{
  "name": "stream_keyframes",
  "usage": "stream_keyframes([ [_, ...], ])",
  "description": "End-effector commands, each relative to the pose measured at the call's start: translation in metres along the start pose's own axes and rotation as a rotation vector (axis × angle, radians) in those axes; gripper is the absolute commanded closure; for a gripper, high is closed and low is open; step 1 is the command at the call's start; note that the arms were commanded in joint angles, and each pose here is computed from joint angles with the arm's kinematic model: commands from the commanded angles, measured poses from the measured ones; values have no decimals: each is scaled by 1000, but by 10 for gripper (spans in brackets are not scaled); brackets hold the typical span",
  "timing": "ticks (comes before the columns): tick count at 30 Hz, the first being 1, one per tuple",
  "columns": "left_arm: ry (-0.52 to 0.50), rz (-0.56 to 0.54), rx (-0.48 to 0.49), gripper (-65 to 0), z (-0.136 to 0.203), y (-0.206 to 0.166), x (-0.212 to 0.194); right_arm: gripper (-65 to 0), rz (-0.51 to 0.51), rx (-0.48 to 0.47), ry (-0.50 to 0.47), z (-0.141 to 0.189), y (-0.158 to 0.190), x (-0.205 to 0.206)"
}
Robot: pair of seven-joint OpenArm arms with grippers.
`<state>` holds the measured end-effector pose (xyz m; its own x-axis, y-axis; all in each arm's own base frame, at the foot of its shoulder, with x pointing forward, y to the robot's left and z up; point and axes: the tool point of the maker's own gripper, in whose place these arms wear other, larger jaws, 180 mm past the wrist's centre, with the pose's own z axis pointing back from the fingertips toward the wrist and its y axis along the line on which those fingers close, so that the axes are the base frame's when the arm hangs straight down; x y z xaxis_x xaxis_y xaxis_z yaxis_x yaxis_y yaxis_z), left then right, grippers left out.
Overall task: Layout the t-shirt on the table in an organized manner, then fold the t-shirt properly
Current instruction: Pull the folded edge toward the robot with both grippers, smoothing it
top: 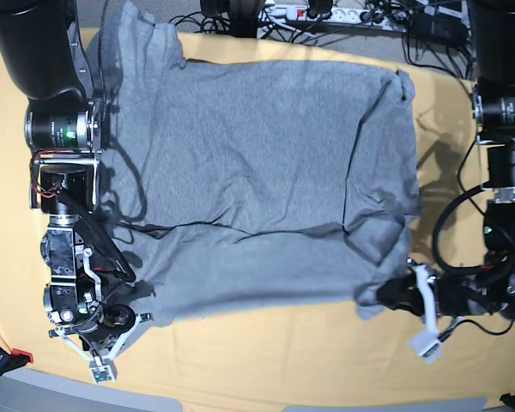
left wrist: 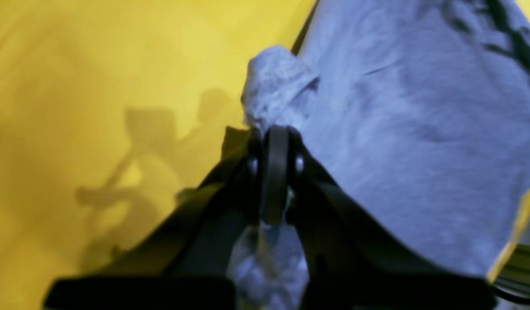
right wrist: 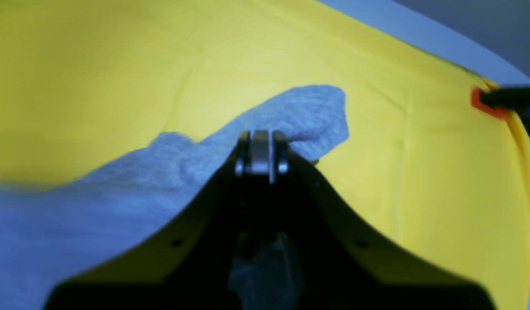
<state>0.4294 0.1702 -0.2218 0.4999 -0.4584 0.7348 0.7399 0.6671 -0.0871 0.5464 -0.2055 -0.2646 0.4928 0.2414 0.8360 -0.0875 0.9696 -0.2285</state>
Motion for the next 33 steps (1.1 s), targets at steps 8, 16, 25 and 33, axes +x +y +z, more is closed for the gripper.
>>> stream_keyframes([
  [8,-105,-82,244,0,46,53,21,0,-9,-48,-84,7,-21,35],
  [16,-185,-101,258,0,48,54,36,0,38,10,-119,10,-14,57],
  [25,-242,-111,251,0,47,51,49,0,37,-6,-173,17,-23,90],
  [33,-232,-138,296,0,51,59,50,0,95,133,-243,25,-1,114],
])
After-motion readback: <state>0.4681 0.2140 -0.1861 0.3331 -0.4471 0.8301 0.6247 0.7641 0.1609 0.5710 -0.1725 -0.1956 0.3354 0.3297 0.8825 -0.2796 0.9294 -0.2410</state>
